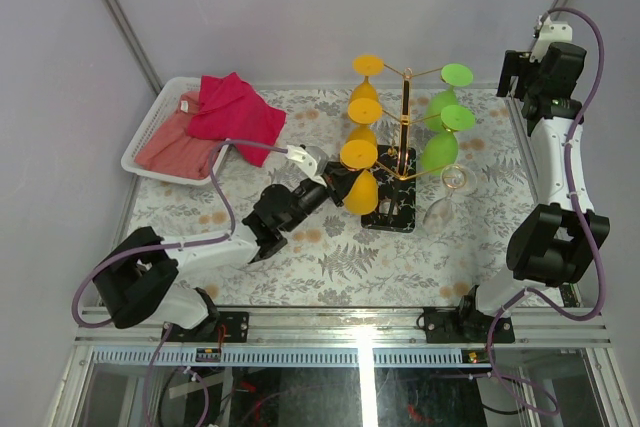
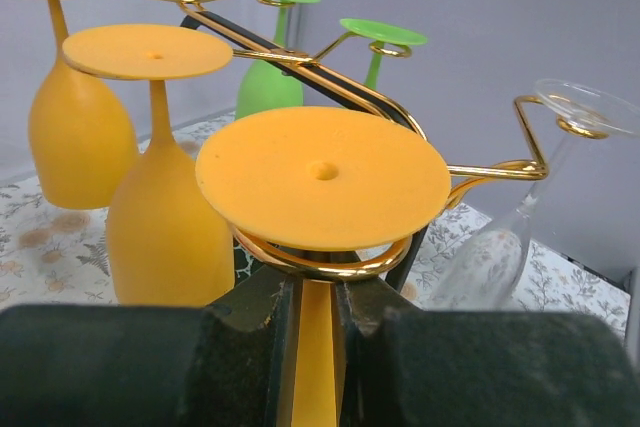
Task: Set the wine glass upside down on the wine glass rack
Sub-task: Turn the wine glass upside down at the wine rack.
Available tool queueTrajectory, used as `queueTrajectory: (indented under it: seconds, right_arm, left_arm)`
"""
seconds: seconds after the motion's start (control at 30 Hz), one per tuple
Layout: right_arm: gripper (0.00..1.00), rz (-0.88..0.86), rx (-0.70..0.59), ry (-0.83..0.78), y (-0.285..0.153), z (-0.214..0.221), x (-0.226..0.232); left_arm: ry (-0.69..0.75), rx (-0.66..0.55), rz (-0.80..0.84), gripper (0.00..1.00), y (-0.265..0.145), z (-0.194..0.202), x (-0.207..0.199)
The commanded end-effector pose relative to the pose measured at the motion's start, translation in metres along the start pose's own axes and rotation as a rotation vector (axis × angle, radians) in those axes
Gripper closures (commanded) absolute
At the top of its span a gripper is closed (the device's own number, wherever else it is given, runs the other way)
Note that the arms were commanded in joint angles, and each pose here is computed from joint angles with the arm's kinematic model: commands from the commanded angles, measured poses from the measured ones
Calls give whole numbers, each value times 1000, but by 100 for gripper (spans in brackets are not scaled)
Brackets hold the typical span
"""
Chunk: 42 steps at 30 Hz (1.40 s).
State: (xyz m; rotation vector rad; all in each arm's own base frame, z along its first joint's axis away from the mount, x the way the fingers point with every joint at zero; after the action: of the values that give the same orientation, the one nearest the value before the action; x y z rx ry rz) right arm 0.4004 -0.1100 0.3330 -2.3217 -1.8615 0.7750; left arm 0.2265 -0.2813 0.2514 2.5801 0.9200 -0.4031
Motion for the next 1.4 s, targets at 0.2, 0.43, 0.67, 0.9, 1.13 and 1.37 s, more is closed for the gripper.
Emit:
queueTrajectory:
  seconds: [0.2,0.43,0.67,0.9,1.13,1.37]
  right_arm:
    - [1,30,-73,-5,-7,-13,-8]
    - [1,25,-73,-4,-7,-13,-8]
    - [1,25,-74,-5,-7,-13,-8]
    - [1,26,-70,-8,-8,-12,-8]
    - [1,24,-67,-5,-8,-10,-7]
    - [1,27,-69,-13,-8,-10,-8]
  left_arm:
    - [23,-157,-93,100,1,-26,5]
    - [24,-167,-105,100,-11,-27,7]
    - [47,-131,-51,100,-21,-27,2]
    - [77,-40,54,100,-24,-16,-17]
    - [79,5,98,100,-17,-5,-27]
    - [87,12,83,45,-16,-1,-26]
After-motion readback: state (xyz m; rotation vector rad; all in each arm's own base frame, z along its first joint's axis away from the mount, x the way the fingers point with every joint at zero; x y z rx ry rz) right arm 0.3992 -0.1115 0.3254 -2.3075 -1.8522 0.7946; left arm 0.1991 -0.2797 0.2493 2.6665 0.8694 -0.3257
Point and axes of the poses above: each gripper's point midway between its finger pads, its own y axis out along the fingers, its own x axis along the line the jaws close on, z = x × y, the point moved 9 cm from there along -y, back along the fingers, and after that the axes turned 12 degrees about -y, right-handed, at the moved point
